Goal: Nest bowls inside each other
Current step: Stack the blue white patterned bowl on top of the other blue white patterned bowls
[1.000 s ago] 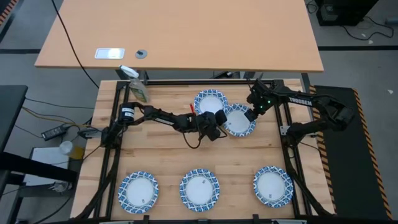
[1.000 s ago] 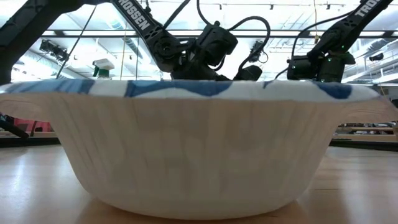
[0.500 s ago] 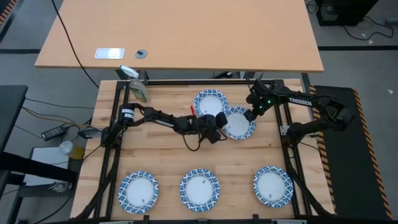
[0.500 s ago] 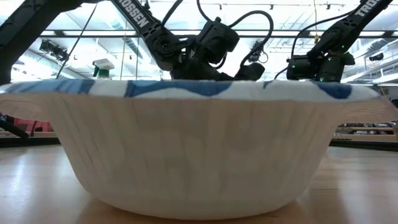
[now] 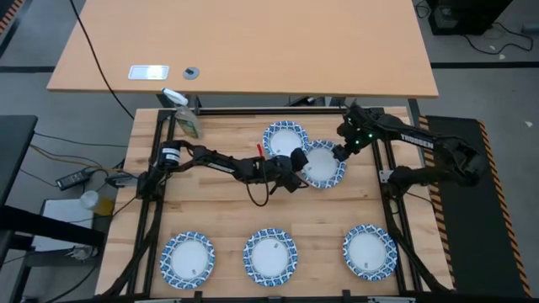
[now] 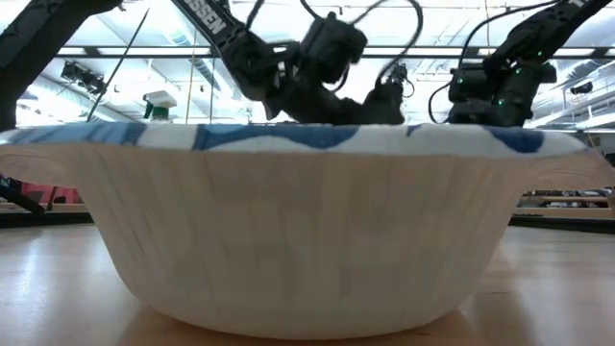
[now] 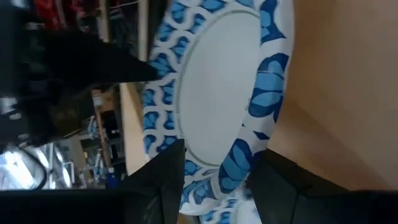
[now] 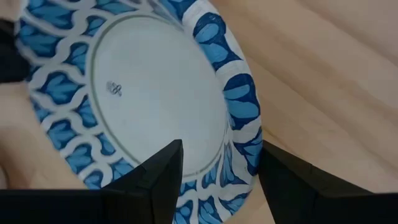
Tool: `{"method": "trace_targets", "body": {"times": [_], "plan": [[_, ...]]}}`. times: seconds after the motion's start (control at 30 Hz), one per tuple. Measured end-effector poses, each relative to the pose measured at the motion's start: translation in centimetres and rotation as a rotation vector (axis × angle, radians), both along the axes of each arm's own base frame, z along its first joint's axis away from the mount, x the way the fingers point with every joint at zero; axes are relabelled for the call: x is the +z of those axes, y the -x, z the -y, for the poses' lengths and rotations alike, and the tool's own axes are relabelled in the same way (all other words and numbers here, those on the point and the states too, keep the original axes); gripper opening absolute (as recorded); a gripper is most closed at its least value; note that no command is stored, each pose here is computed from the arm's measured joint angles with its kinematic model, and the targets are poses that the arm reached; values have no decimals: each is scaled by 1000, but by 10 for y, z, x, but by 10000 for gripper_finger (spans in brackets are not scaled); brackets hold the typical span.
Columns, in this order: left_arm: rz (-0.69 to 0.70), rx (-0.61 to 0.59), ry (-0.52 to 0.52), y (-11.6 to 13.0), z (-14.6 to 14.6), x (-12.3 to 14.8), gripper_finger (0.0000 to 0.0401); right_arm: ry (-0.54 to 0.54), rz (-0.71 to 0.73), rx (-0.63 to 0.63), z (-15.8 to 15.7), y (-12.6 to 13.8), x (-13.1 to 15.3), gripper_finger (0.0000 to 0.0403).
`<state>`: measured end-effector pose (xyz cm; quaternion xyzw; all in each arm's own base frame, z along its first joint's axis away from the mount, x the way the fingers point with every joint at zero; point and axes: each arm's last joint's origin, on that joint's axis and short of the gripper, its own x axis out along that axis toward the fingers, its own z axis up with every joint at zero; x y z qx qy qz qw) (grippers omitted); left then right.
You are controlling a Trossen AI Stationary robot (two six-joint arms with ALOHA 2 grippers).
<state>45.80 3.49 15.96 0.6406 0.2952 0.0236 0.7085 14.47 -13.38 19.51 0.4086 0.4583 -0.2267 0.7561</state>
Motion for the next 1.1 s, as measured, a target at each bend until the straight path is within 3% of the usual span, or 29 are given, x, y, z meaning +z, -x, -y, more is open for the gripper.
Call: {"method": "trace_targets", "body": {"times": [0.3, 0.67, 0.83, 1.1], "plan": [[27, 45, 79, 16, 1, 43, 167, 65, 96, -7, -6, -11, 31, 208], [-127, 244, 127, 39, -15, 48, 167, 204, 199, 26, 5, -66, 56, 208], [-138, 339, 192, 53, -37, 58, 167, 240, 218, 35, 26, -95, 54, 208], [-112, 473, 358, 79, -98, 68, 166, 268, 192, 69, 66, -133, 51, 208]]}}
